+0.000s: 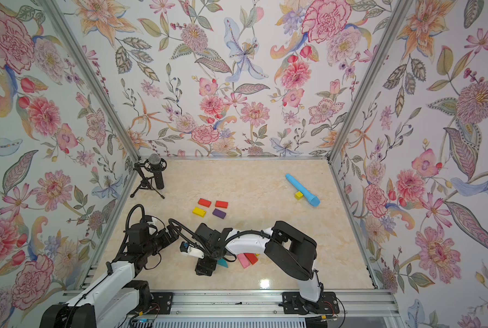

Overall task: Assemble a piece of candy with building blocks
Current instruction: Move the building block to the center of the board.

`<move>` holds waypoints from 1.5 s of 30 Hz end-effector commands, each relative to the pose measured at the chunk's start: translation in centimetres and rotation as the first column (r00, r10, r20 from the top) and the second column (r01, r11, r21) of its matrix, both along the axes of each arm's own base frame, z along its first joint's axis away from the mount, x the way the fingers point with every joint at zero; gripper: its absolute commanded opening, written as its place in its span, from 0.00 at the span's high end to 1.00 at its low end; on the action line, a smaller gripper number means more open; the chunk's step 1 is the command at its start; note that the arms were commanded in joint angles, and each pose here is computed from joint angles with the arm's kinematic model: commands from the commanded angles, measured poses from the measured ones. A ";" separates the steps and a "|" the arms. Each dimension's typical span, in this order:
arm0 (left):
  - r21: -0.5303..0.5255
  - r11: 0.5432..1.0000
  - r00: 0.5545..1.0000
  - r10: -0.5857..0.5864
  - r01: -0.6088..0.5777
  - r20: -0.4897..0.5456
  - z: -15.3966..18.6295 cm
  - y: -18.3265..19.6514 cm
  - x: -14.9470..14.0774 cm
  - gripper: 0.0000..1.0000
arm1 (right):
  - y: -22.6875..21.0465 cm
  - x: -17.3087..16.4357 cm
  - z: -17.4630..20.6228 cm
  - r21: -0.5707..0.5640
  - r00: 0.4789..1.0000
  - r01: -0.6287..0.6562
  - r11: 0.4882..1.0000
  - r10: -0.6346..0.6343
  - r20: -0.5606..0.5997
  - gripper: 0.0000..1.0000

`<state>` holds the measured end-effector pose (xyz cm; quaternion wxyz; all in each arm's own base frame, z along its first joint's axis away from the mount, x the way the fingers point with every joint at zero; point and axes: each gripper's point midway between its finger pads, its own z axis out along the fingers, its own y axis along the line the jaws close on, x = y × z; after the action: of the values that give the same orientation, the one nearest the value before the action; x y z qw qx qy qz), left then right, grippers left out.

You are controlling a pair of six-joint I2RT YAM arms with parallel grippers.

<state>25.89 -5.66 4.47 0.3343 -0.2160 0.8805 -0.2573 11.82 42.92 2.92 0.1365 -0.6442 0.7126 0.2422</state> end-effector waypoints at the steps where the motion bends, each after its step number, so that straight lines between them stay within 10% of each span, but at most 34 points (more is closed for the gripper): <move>1: -0.015 1.000 1.000 0.013 -0.013 -0.026 -0.6 0.3 -0.3 0.01 | 0.0 -0.3 -0.5 -0.006 0.999 -0.046 0.999 0.046 0.023 0.19; 23: -0.024 0.999 0.999 0.034 -0.034 -0.001 0.4 0.5 -0.3 0.01 | -1.6 1.5 -1.9 -0.128 0.981 -0.050 0.991 0.073 0.181 0.32; 38: 0.010 0.999 0.999 0.042 -0.042 0.010 1.1 1.0 -0.1 0.01 | -0.6 7.1 -2.1 -0.069 0.950 0.294 0.953 -0.283 0.134 0.58; 45: 0.017 0.999 1.000 0.029 -0.029 0.012 1.4 0.9 0.2 0.01 | -0.5 8.4 -1.4 -0.062 0.905 0.422 0.904 -0.417 0.085 0.37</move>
<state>25.37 -5.42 5.05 0.3335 -0.2233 0.8785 -0.2592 20.03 42.65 2.38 0.2019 -0.5243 0.8107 0.1643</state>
